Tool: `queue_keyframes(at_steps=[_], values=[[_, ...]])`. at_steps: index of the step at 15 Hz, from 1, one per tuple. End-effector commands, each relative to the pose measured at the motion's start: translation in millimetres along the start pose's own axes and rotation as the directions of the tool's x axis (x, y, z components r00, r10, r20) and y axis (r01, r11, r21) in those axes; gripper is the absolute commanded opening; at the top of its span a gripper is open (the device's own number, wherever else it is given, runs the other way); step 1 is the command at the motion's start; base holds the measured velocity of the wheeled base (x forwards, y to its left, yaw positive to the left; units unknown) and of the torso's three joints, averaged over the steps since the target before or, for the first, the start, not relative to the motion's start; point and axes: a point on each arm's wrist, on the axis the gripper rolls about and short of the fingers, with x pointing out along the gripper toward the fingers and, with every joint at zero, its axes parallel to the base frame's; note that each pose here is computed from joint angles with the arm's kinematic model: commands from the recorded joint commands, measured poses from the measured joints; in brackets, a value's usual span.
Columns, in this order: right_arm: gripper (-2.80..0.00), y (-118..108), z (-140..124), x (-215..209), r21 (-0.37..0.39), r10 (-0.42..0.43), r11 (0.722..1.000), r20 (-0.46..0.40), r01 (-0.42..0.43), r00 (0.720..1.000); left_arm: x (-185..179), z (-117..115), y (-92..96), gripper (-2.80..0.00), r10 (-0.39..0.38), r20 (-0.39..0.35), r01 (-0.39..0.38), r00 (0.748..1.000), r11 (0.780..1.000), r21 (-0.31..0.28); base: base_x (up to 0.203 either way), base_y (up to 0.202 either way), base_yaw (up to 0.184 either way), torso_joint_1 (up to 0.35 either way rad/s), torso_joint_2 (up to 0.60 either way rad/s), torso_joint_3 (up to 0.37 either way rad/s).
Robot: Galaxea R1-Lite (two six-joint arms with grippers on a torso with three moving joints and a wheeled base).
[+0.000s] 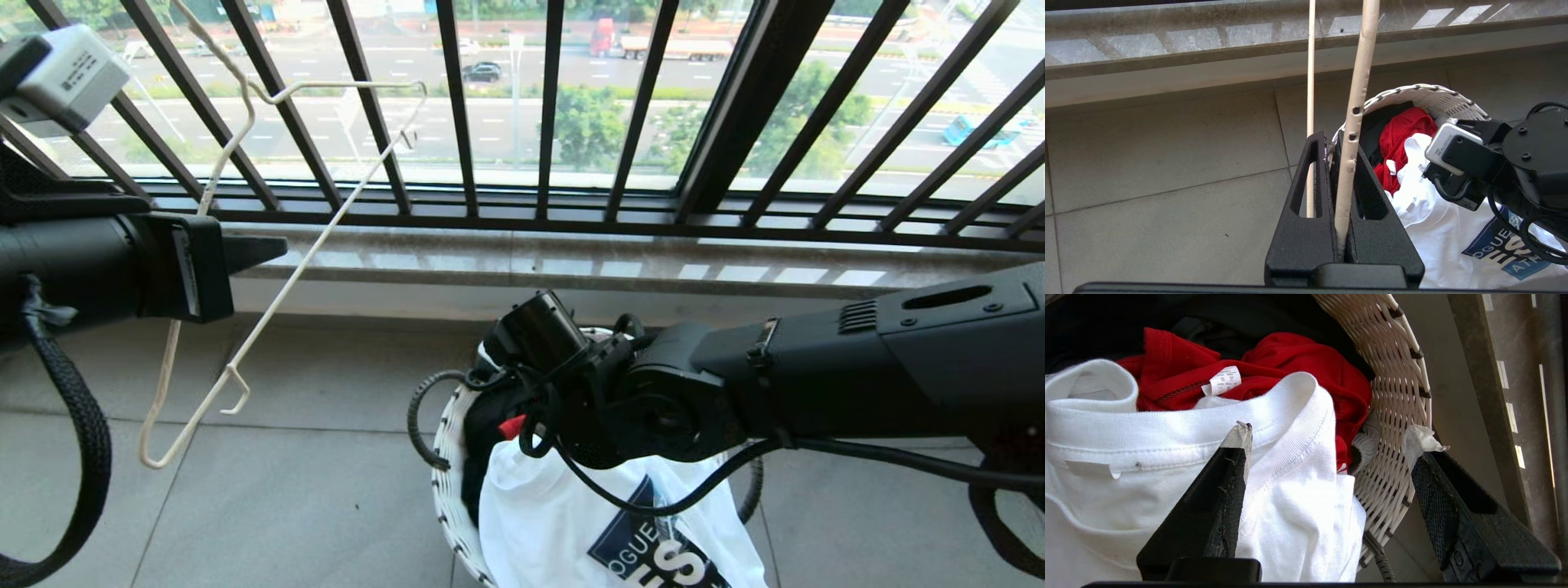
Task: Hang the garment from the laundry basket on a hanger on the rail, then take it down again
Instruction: Pick up clothes from the basket
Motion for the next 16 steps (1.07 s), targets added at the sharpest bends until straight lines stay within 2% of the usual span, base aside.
queue_keyframes(at_steps=[1,6,9,13,16], values=[[0.0,6.0,0.0,12.7,-0.029,-0.012,1.0,-0.024,0.012,1.0,-7.7,2.5,0.4,-2.8,-0.001,0.022,0.001,1.0,1.0,-0.002,0.0,0.0,0.0,0.0,0.0,0.0],[0.0,10.6,1.8,20.0,-0.048,-0.034,0.998,-0.037,0.032,0.999,-15.2,5.0,0.7,-2.8,-0.005,0.045,0.005,0.999,1.0,-0.004,0.0,0.0,0.0,0.0,0.0,0.0],[0.0,-0.5,9.7,25.8,-0.021,-0.06,0.998,-0.025,0.06,0.998,-18.6,6.0,0.9,-2.8,-0.007,0.055,0.008,0.998,1.0,-0.003,0.0,0.0,0.0,0.0,0.0,0.0],[0.0,-17.0,3.5,29.4,-0.091,-0.074,0.993,-0.046,0.07,0.996,-20.0,6.8,0.7,-2.8,-0.009,0.06,0.009,0.998,1.0,-0.003,0.0,0.0,0.0,0.0,0.0,0.0],[0.0,-19.8,-2.5,34.0,-0.124,-0.078,0.99,-0.068,0.069,0.995,-23.1,7.6,0.9,-2.8,-0.01,0.068,0.01,0.998,1.0,-0.003,0.0,0.0,0.0,0.0,0.0,0.0]])
